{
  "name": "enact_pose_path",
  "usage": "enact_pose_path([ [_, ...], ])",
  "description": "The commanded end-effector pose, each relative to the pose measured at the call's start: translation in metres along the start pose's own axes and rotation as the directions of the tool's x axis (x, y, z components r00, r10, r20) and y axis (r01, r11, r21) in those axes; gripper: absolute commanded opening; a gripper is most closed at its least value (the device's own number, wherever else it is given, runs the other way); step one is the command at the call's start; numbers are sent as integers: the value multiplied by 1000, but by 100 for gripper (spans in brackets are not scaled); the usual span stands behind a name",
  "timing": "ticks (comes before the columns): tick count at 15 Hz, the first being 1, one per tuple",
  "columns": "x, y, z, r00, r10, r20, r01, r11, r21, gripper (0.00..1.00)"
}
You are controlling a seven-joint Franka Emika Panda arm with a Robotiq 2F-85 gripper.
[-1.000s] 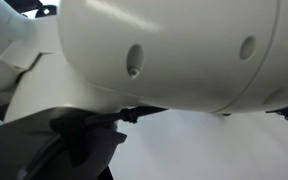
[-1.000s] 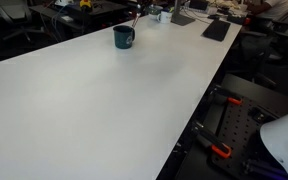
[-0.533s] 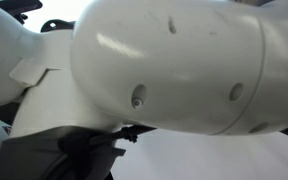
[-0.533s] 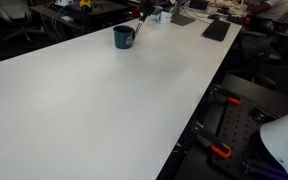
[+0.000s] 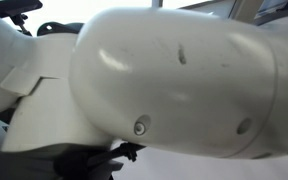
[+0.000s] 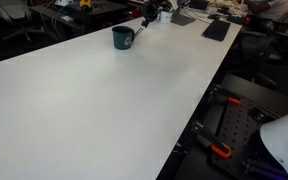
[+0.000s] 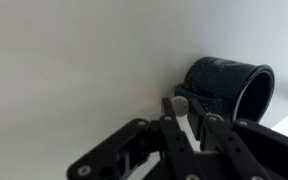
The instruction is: Remove the marker from the cup
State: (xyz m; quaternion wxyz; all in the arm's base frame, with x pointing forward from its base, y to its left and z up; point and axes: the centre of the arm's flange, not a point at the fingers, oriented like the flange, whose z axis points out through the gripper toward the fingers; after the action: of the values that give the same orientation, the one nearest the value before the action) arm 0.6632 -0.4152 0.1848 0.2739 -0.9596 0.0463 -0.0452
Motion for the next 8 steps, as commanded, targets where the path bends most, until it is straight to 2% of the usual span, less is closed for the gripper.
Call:
enact_pose_path([
  [1, 41, 24, 2, 996, 72, 61, -76, 995, 69, 5],
  [3, 40, 24, 7, 992, 97, 76, -103, 992, 77, 5],
  [4, 38, 22, 9, 990, 106, 88, -113, 990, 81, 46],
  [5, 38, 22, 11, 989, 118, 91, -126, 988, 86, 47],
  [8, 37, 21, 16, 983, 151, 106, -160, 983, 85, 69],
])
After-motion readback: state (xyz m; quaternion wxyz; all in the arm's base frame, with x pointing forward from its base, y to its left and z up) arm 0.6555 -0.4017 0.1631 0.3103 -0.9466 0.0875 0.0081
